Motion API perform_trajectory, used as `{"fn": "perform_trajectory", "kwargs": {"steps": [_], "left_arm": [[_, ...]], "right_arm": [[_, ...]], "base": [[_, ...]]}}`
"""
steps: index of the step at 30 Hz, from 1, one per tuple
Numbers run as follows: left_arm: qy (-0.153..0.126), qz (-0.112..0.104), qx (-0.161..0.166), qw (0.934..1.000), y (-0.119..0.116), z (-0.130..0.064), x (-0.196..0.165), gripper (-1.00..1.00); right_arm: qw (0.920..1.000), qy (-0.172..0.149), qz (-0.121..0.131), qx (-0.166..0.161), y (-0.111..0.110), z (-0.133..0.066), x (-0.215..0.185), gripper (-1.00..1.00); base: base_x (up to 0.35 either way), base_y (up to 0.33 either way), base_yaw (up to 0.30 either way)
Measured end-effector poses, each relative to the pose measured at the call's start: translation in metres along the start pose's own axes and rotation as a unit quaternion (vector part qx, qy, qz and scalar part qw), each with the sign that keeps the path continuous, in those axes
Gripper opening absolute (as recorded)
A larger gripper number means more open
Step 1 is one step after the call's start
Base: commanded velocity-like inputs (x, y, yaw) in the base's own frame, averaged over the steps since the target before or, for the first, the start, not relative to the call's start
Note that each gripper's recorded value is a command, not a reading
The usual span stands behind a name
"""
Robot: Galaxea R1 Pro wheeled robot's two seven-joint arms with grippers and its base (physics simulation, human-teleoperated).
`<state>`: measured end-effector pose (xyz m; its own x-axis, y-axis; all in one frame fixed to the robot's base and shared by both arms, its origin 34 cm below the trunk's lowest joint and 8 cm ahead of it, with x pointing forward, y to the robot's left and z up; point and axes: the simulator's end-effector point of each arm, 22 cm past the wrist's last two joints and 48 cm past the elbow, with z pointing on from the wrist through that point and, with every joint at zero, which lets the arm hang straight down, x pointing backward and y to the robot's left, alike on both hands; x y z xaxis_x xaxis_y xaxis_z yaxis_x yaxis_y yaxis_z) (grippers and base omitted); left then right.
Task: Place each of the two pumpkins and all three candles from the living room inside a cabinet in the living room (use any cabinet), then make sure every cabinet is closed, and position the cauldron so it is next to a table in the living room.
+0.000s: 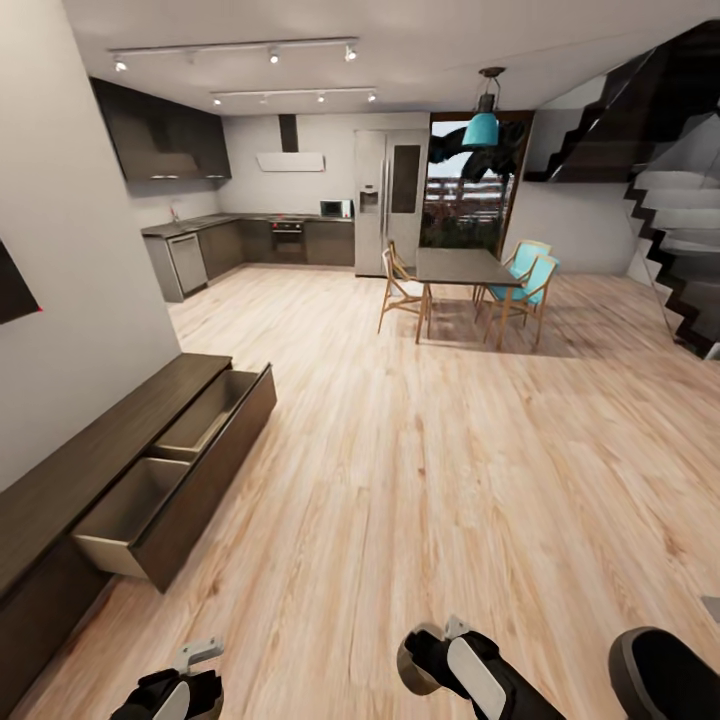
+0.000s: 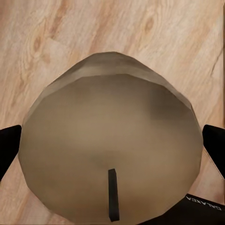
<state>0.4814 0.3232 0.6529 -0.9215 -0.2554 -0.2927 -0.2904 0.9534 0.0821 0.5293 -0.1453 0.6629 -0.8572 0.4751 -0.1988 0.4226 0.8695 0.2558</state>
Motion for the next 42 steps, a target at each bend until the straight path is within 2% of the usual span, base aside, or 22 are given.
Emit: {"fn": "perform_trajectory", "kwargs": {"steps": [12, 16, 20, 26, 42], "left_arm": [[0.0, 0.0, 0.0, 1.0, -0.0003, 0.0, 0.0001, -1.0], [0.001, 0.016, 0.002, 0.9999, -0.0057, -0.0002, 0.0035, -1.0], [0.001, 0.022, 0.003, 0.9997, -0.0073, -0.0003, 0.0044, -1.0], [0.001, 0.023, 0.003, 0.9997, -0.0076, -0.0003, 0.0046, -1.0], [0.001, 0.024, 0.003, 0.9997, -0.0077, -0.0003, 0.0047, -1.0]], "right_arm": [[1.0, -0.009, 0.003, 0.0, -0.0001, 0.0, -0.0037, -1.0], [1.0, -0.008, 0.004, 0.001, -0.0007, 0.0003, -0.0031, -1.0], [0.9999, -0.006, 0.009, -0.001, 0.0001, 0.0003, -0.0024, -1.0], [0.9999, -0.004, 0.015, -0.004, 0.001, 0.0003, -0.0015, -1.0], [0.9999, -0.004, 0.015, -0.003, 0.001, 0.0004, -0.0014, -1.0]], "base": [[0.335, 0.0, 0.0], [0.335, 0.0, 0.0], [0.335, 0.0, -0.092], [0.335, 0.0, -0.166], [0.317, -0.087, -0.008]]}}
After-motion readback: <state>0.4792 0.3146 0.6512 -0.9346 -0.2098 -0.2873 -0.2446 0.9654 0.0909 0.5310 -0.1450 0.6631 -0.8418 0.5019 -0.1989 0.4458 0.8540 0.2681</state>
